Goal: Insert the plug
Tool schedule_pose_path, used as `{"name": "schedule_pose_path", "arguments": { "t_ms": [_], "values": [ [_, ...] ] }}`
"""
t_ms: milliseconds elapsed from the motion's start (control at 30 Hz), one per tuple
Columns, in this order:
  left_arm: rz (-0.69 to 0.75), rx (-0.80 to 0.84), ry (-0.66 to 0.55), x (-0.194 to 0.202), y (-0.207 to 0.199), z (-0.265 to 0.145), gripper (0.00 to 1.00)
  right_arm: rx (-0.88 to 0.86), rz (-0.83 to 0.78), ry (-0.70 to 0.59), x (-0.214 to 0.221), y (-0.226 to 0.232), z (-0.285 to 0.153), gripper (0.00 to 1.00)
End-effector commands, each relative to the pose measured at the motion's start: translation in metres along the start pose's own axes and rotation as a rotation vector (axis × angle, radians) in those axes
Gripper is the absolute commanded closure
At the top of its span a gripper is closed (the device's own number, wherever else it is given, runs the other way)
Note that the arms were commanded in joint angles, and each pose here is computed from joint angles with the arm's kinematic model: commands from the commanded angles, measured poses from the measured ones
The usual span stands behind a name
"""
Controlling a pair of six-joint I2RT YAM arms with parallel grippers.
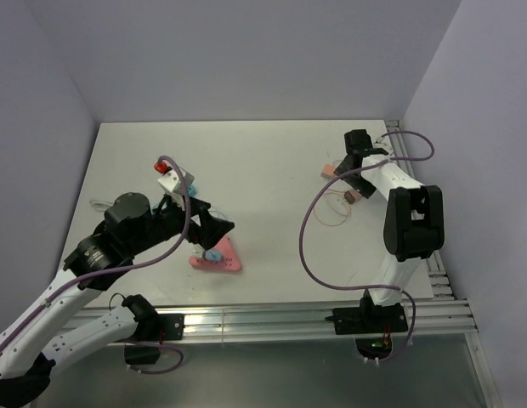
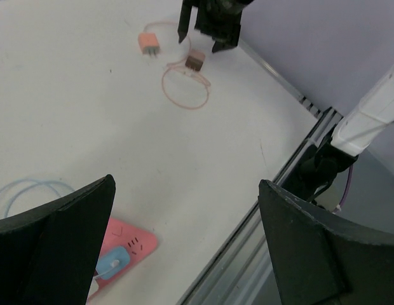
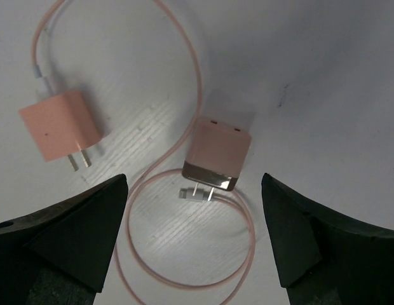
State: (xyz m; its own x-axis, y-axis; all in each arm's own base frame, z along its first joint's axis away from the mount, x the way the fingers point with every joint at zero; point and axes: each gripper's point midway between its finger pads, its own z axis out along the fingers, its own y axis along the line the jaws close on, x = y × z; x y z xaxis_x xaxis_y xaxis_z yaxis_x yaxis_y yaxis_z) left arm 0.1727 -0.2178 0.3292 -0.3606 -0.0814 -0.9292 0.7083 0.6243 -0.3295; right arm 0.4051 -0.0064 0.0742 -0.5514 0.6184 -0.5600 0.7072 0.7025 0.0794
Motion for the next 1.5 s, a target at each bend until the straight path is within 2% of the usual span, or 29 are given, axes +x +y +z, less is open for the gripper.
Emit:
{"name": "schedule_pose_path", "arguments": {
  "t_ms": [0, 433, 533, 667, 700, 733, 867, 900, 933, 1000, 1033, 1133, 1167, 1200, 1267, 1300, 1367, 1400, 1467],
  "values": [
    [-0.041, 0.019, 0.088, 0.016, -0.003, 0.007, 0.0, 0.032, 0.062, -0.021, -0.012, -0.009, 0.007, 0.08],
    [-0.025, -0.003, 0.109, 0.013, -0.001, 0.005, 0.0, 0.038, 0.072, 0.049, 0.005, -0.01, 0.042, 0.17],
    [-0.033, 0.0, 0.123, 0.016, -0.001, 0.005, 0.01, 0.026, 0.077, 0.063, 0.012, -0.01, 0.046, 0.23],
    [-0.049, -0.013, 0.137, 0.018, 0.0, 0.003, 0.0, 0.025, 0.074, 0.07, 0.015, -0.011, 0.049, 0.43],
    [-0.051, -0.016, 0.139, 0.018, 0.0, 0.002, 0.01, 0.031, 0.073, 0.066, 0.015, -0.012, 0.049, 0.5],
    [-0.056, -0.02, 0.141, 0.018, 0.0, 0.002, 0.01, 0.038, 0.072, 0.07, 0.018, -0.015, 0.049, 0.63],
    [-0.08, -0.021, 0.138, 0.018, -0.001, 0.001, 0.0, 0.032, 0.066, 0.045, 0.013, -0.018, 0.043, 0.66],
    [-0.089, -0.021, 0.136, 0.017, -0.001, 0.002, 0.01, 0.02, 0.056, 0.032, 0.007, -0.018, 0.036, 0.7],
    [-0.102, -0.019, 0.134, 0.016, -0.003, 0.002, 0.01, 0.004, 0.047, 0.023, 0.003, -0.016, 0.03, 0.82],
    [-0.126, -0.03, 0.14, 0.015, -0.002, 0.004, 0.01, -0.063, -0.009, -0.012, -0.011, -0.008, 0.008, 0.96],
    [-0.142, -0.041, 0.152, 0.017, -0.002, 0.005, 0.01, -0.126, -0.038, -0.011, -0.015, 0.004, -0.007, 1.0],
    [-0.166, -0.064, 0.168, 0.014, 0.0, 0.009, 0.0, -0.321, -0.182, -0.087, -0.029, 0.03, -0.058, 1.0],
    [-0.178, -0.076, 0.17, 0.01, 0.0, 0.012, 0.0, -0.404, -0.295, -0.114, -0.02, 0.045, -0.08, 1.0],
    [-0.19, -0.105, 0.164, 0.007, 0.004, 0.013, 0.0, -0.498, -0.339, -0.198, -0.027, 0.056, -0.115, 1.0],
    [-0.233, -0.134, 0.171, -0.001, 0.004, 0.017, 0.0, -0.64, -0.54, -0.245, 0.008, 0.08, -0.156, 1.0],
    [-0.251, -0.146, 0.168, -0.006, 0.005, 0.018, 0.01, -0.718, -0.59, -0.287, 0.014, 0.084, -0.184, 1.0],
    [-0.299, -0.162, 0.186, -0.012, 0.002, 0.018, 0.01, -0.864, -0.758, -0.297, 0.057, 0.095, -0.217, 1.0],
    [-0.315, -0.171, 0.196, -0.013, 0.003, 0.018, 0.01, -0.933, -0.778, -0.357, 0.061, 0.093, -0.243, 1.0],
    [-0.346, -0.167, 0.216, -0.016, -0.001, 0.016, 0.01, -1.014, -0.866, -0.396, 0.088, 0.087, -0.261, 1.0]
  ]
}}
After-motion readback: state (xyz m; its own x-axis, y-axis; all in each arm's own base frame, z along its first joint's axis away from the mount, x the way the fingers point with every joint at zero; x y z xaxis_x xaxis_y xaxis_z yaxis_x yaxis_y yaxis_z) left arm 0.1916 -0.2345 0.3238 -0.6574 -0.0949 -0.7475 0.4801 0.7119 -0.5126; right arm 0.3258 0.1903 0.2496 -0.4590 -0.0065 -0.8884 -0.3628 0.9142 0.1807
